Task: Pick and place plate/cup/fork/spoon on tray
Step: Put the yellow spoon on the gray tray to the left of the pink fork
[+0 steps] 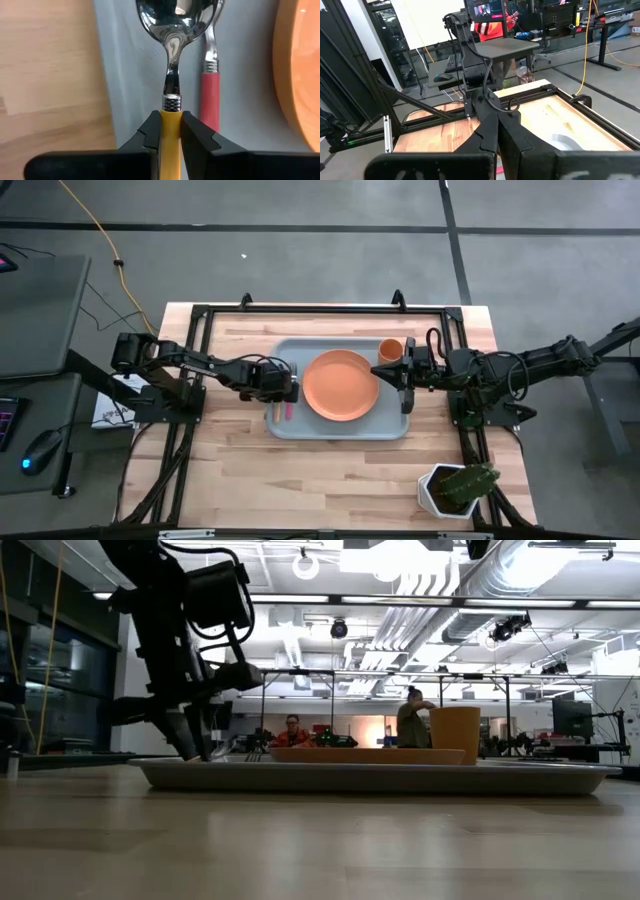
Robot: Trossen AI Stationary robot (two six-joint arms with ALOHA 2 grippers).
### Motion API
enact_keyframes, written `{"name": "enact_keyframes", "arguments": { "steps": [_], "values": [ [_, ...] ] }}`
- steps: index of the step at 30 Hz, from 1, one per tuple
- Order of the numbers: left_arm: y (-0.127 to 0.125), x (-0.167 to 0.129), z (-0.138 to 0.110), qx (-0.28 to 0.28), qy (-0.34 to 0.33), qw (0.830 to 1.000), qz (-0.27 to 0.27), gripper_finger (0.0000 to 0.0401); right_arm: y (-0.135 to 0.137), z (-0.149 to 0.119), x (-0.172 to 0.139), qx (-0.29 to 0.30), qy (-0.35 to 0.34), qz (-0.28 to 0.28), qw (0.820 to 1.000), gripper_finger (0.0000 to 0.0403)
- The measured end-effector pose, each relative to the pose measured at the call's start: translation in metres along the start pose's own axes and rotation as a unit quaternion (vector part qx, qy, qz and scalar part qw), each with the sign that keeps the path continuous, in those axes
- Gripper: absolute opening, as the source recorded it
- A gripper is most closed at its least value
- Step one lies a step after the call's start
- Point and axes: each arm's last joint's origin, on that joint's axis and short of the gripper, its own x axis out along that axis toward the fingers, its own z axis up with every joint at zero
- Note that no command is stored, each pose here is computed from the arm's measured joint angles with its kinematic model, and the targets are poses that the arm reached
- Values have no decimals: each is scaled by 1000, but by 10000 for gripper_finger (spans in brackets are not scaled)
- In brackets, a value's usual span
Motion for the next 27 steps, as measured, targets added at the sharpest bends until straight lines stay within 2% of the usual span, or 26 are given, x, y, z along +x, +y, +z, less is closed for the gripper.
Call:
{"name": "enact_keyframes", "arguments": {
  "steps": [14,20,27],
  "values": [
    [-1,0,1,3,-14,1000,-1,37,0,0,0,-4,0,0,1000,0],
    [-1,11,0,5,-14,1000,12,37,0,0,0,-4,0,0,1000,0],
    [-4,15,-1,0,-13,1000,3,40,0,0,0,-3,0,0,1000,0]
  ]
}}
